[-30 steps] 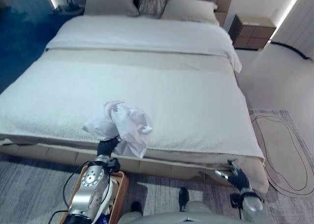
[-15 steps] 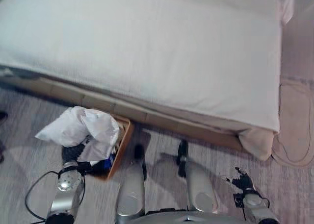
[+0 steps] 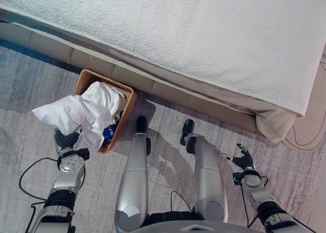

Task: Pick up clothes into the bucket

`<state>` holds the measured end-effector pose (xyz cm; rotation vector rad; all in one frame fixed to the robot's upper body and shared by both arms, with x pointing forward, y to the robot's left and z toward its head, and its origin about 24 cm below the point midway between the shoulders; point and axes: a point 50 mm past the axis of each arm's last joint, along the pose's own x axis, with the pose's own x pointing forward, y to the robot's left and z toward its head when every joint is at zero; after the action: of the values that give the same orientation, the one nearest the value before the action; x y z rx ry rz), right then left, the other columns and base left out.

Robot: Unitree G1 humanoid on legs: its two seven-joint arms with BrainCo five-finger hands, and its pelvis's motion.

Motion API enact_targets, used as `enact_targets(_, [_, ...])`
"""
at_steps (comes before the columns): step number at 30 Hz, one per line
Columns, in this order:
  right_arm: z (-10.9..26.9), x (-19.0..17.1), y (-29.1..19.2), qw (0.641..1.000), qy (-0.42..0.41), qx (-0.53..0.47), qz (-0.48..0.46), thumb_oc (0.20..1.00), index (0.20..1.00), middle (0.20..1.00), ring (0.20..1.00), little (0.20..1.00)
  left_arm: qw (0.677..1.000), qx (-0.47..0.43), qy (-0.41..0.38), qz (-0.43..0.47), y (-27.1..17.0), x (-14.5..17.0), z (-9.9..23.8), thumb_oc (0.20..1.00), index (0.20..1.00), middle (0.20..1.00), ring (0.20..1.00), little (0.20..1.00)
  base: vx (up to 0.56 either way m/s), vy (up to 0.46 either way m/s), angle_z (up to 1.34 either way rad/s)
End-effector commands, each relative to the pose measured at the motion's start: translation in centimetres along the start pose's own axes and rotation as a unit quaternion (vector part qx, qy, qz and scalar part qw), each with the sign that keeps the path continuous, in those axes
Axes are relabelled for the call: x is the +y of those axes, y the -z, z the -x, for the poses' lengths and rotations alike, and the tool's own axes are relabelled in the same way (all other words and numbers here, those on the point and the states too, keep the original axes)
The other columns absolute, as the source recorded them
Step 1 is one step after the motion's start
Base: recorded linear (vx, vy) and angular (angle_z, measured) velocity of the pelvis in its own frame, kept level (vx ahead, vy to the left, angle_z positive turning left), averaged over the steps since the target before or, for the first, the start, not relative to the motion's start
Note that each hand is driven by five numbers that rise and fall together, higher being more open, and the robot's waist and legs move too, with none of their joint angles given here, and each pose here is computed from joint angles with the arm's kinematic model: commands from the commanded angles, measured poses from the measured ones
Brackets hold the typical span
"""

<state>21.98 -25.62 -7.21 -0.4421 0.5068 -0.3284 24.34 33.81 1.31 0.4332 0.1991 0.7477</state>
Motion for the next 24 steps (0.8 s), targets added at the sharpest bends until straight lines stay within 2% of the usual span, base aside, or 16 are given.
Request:
enact_targets(1, [0.5, -1.7, 1.4, 1.000, 0.027, 0.012, 0.007, 1.000, 1.000, 1.000, 1.000, 1.000, 0.998, -0.025, -0.042, -0.046, -0.3, 2.5, -0.9, 0.200, 0.200, 0.200, 0.200, 0.200, 0.01, 0.004, 0.04])
enact_targets(5, [0.3, -2.0, 1.3, 0.999, 0.031, 0.011, 0.008, 1.000, 1.000, 1.000, 1.000, 1.000, 0.997, 0.000, -0.050, -0.060, 0.4, 2.7, -1.1, 0.203, 0.203, 0.203, 0.203, 0.203, 0.01, 0.003, 0.07])
enact_targets(6, [0.3, -1.9, 1.2, 0.999, 0.029, 0.012, 0.010, 1.000, 1.000, 1.000, 1.000, 1.000, 0.996, 0.017, -0.056, -0.067, 1.0, 2.9, -1.1, 1.000, 1.000, 1.000, 1.000, 1.000, 0.01, 0.008, -0.20])
enact_targets(16, [-0.2, -1.7, 0.5, 1.000, 0.025, 0.010, 0.008, 1.000, 1.000, 1.000, 1.000, 1.000, 0.995, 0.045, -0.075, -0.053, 1.6, 2.4, -0.7, 1.000, 1.000, 1.000, 1.000, 1.000, 0.01, 0.009, 0.01])
enact_targets(24, [-0.3, -1.9, 0.3, 1.000, 0.024, 0.009, 0.010, 1.000, 1.000, 1.000, 1.000, 1.000, 0.996, 0.050, -0.061, -0.045, 1.9, 2.0, -0.2, 1.000, 1.000, 1.000, 1.000, 1.000, 0.00, 0.002, 0.02])
